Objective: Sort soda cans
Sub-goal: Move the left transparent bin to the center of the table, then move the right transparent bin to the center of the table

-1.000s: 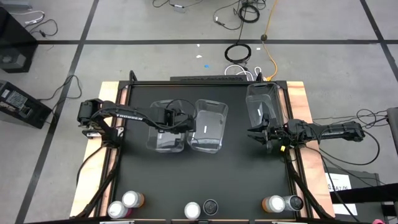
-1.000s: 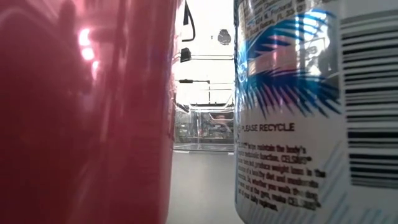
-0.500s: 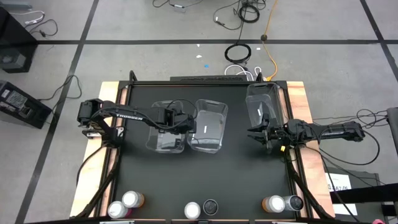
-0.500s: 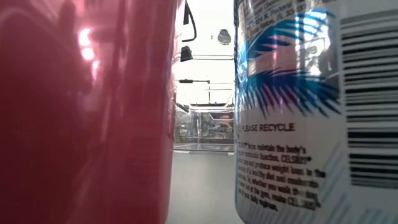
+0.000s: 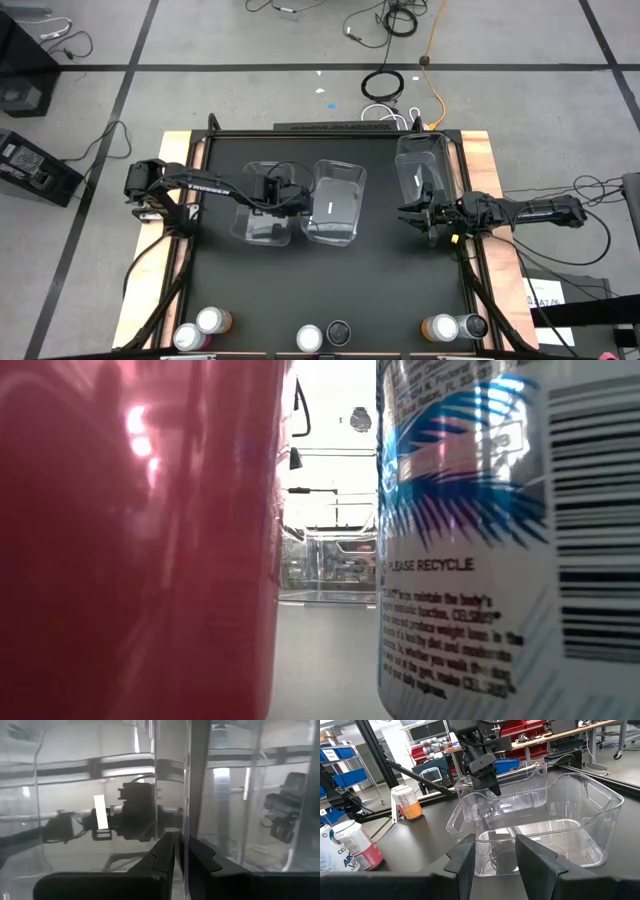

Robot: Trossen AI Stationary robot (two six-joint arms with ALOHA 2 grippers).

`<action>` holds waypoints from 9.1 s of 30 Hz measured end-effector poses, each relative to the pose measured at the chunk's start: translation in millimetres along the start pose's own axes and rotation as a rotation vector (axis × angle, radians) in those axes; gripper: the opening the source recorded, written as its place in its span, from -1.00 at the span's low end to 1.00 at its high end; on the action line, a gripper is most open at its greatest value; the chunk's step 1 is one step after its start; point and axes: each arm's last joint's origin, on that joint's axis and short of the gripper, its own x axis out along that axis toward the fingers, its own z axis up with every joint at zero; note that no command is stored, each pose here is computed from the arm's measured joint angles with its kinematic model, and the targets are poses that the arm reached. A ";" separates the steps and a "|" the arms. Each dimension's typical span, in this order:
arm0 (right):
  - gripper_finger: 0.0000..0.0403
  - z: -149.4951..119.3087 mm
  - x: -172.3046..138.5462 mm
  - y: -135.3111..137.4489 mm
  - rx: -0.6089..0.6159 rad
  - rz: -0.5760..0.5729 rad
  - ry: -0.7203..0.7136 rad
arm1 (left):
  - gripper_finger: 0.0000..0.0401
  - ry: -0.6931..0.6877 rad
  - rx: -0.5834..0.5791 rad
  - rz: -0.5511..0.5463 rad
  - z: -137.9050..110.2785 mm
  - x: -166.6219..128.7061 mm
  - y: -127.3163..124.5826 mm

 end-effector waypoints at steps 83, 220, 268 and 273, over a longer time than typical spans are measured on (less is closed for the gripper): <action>-0.35 0.0 0.0 0.0 0.000 0.000 0.000 | -0.35 -0.059 0.106 -0.074 2.9 -2.8 -8.8; -0.93 45.8 117.5 -101.2 0.783 -1.195 1.043 | -0.36 -0.491 1.186 -0.880 -6.3 -142.9 173.6; -0.93 33.4 253.8 2.5 0.911 -1.188 0.736 | -0.36 -0.444 1.176 -0.849 -7.2 -139.4 176.4; -0.87 33.6 253.6 2.7 0.912 -1.187 0.736 | -0.36 -0.444 1.177 -0.848 -7.3 -139.4 176.5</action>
